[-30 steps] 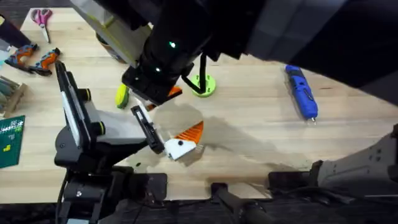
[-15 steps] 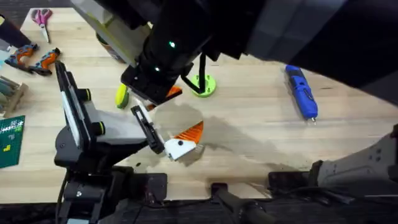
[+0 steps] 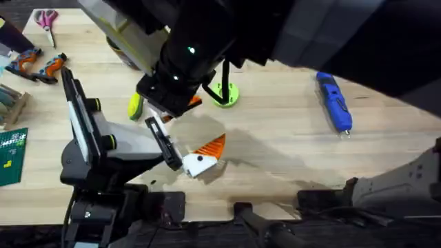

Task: Pick up the gripper from the table and insert it into the empty holder that is missing its gripper. Then pick up a screw, insert it into the mounting hole, and use the screwdriver to tighten it. Finally, clean up the table by picking up the vegetable and placing it into the bucket.

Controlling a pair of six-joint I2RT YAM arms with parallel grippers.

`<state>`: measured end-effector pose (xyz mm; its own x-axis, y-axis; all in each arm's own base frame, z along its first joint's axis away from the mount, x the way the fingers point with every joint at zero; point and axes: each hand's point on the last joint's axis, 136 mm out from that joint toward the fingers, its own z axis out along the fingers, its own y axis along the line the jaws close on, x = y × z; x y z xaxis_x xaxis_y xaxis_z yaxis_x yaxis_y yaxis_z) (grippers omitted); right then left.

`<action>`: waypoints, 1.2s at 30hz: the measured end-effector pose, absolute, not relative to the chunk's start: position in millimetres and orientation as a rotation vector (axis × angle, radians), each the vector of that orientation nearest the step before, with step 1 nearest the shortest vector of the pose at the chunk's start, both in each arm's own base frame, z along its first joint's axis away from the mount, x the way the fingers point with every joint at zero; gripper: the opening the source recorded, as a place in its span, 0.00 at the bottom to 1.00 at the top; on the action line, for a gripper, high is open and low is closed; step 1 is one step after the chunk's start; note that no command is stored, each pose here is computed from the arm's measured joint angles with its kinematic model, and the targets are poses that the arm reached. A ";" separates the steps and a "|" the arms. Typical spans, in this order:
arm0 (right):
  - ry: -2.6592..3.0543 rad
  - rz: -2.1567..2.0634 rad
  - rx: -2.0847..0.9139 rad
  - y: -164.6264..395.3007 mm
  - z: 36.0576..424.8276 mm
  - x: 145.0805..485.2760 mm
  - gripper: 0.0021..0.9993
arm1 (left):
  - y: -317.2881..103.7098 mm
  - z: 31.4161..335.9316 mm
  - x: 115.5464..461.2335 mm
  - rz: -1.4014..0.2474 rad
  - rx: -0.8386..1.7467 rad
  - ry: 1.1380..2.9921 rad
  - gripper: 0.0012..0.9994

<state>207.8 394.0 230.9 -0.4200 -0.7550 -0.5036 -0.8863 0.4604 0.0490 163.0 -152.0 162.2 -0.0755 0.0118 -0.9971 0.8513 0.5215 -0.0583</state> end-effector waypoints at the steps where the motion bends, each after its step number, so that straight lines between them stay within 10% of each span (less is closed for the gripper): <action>1: 2.301 0.433 -1.377 394.0 230.9 207.8 0.00 | -152.0 162.1 163.0 -0.826 0.783 1.493 0.99; 19: 2.338 0.410 -1.394 394.8 217.0 208.0 0.03 | -152.0 162.1 163.0 -0.829 0.781 1.495 0.99; 31: 2.346 0.362 -1.351 388.2 218.0 219.7 0.76 | -151.7 162.1 163.5 -0.827 0.777 1.496 0.99; 36: 2.350 0.348 -1.347 385.7 218.1 221.5 0.84 | -151.1 162.0 164.4 -0.828 0.768 1.502 0.87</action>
